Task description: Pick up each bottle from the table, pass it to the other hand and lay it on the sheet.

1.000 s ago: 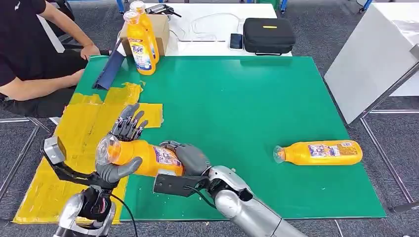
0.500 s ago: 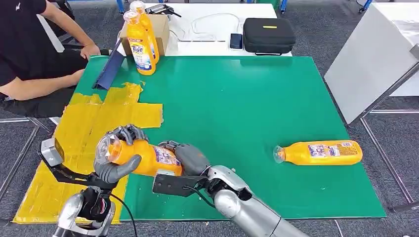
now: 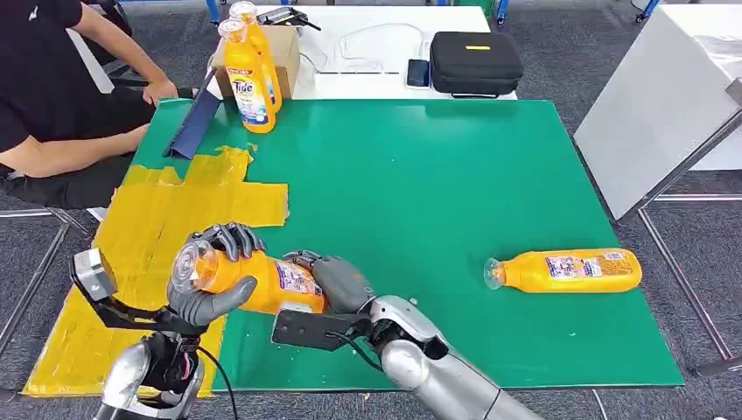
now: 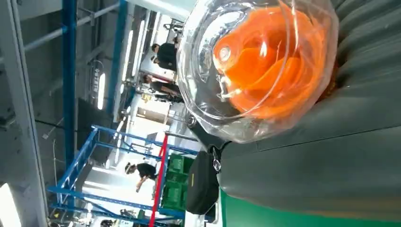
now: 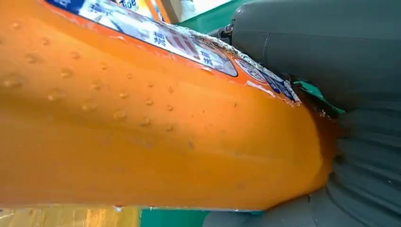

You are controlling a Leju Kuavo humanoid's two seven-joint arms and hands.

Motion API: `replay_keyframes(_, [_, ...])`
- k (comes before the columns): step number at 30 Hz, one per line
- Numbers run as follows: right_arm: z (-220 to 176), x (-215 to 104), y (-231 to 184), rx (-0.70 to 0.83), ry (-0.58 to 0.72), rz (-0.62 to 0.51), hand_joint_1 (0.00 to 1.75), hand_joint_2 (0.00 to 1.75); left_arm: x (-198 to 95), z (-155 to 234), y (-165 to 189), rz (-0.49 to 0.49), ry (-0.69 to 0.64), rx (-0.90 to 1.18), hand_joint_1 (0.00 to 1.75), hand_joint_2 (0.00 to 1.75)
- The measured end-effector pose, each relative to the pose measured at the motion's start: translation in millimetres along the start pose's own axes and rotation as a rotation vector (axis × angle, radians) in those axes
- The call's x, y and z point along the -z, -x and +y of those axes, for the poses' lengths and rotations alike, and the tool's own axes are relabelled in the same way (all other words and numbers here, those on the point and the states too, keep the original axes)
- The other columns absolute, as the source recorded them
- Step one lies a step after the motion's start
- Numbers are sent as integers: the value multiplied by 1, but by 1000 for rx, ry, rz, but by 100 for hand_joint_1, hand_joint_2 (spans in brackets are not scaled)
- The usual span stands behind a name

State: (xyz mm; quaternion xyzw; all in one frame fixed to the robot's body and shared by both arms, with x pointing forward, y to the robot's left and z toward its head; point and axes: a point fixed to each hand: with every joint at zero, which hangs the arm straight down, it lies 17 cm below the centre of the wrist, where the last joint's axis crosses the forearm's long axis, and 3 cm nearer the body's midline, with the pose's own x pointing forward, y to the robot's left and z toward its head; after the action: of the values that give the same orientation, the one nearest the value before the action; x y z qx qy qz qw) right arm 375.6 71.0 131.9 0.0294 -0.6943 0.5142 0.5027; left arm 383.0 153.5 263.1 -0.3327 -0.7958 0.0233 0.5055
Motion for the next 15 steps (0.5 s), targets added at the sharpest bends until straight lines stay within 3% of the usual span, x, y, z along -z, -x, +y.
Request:
replay_keyframes(3, [-3,-1,1,-7,22,9,0,175,2,5,-1,-14,-27,105,175,175])
replay_keyframes(4, [-6,-3,3,-11,41,19,0,0,2,11,-1,-24,-52,207,175,175])
replay_keyframes(8, [-17,-23,8,-38,110,59,0,0,3,31,-19,-94,-145,657,175,175])
replay_keyframes(12, [-32,-46,18,-53,164,88,0,0,0,54,-45,-149,-216,831,175,175])
replay_keyframes(15, [-41,-62,19,-71,206,107,0,0,-5,56,-56,-206,-247,1091,175,175])
